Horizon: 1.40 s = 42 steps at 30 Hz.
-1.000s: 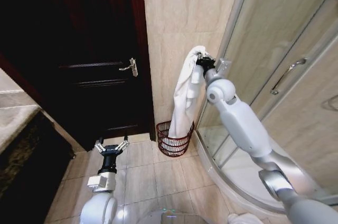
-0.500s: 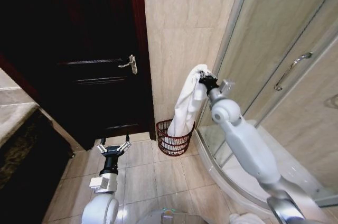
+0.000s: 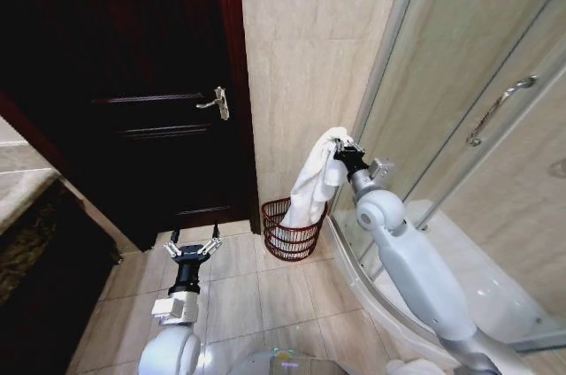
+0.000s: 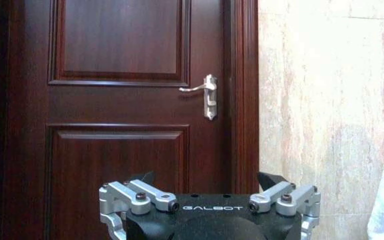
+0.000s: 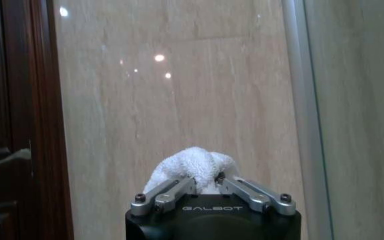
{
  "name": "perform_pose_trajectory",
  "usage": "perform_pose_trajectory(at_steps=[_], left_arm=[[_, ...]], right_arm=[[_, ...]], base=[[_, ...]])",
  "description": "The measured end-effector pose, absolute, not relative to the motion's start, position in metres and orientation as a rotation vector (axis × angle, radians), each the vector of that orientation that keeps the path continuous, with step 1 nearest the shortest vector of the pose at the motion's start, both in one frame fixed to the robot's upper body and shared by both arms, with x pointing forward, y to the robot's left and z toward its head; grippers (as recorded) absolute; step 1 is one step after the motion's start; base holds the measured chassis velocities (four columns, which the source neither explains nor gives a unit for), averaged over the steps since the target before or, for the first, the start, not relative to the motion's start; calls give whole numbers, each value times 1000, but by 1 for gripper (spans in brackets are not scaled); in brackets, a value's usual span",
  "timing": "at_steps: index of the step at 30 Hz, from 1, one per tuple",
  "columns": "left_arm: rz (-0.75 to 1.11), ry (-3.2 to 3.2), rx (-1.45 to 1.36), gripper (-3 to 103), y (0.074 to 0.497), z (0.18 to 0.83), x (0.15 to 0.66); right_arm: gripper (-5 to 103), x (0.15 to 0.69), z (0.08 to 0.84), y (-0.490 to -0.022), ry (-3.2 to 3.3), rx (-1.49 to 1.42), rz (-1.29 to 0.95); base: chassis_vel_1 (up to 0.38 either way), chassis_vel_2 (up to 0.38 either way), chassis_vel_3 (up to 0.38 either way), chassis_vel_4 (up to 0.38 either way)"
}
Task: Discard the used towel into the hamper.
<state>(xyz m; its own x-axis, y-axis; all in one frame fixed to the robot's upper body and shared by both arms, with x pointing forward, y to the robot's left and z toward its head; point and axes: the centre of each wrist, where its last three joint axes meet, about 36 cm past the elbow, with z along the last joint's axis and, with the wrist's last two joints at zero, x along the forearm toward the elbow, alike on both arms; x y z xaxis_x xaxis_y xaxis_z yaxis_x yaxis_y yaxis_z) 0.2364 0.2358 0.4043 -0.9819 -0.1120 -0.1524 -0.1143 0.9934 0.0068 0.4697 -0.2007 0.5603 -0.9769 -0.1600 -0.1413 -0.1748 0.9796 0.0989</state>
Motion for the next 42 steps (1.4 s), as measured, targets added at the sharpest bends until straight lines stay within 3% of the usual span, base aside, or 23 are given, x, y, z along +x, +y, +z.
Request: perform_pose_trajectory(at_steps=[21, 42], left_arm=[[20, 2980, -153, 100, 233, 404, 238], [-14, 2961, -169, 100, 227, 412, 238]], right_arm=[[6, 421, 532, -189, 3033, -252, 225], [6, 379, 487, -210, 3054, -240, 135]], base=[[-12, 10, 14, -13], [-2, 3, 1, -1]])
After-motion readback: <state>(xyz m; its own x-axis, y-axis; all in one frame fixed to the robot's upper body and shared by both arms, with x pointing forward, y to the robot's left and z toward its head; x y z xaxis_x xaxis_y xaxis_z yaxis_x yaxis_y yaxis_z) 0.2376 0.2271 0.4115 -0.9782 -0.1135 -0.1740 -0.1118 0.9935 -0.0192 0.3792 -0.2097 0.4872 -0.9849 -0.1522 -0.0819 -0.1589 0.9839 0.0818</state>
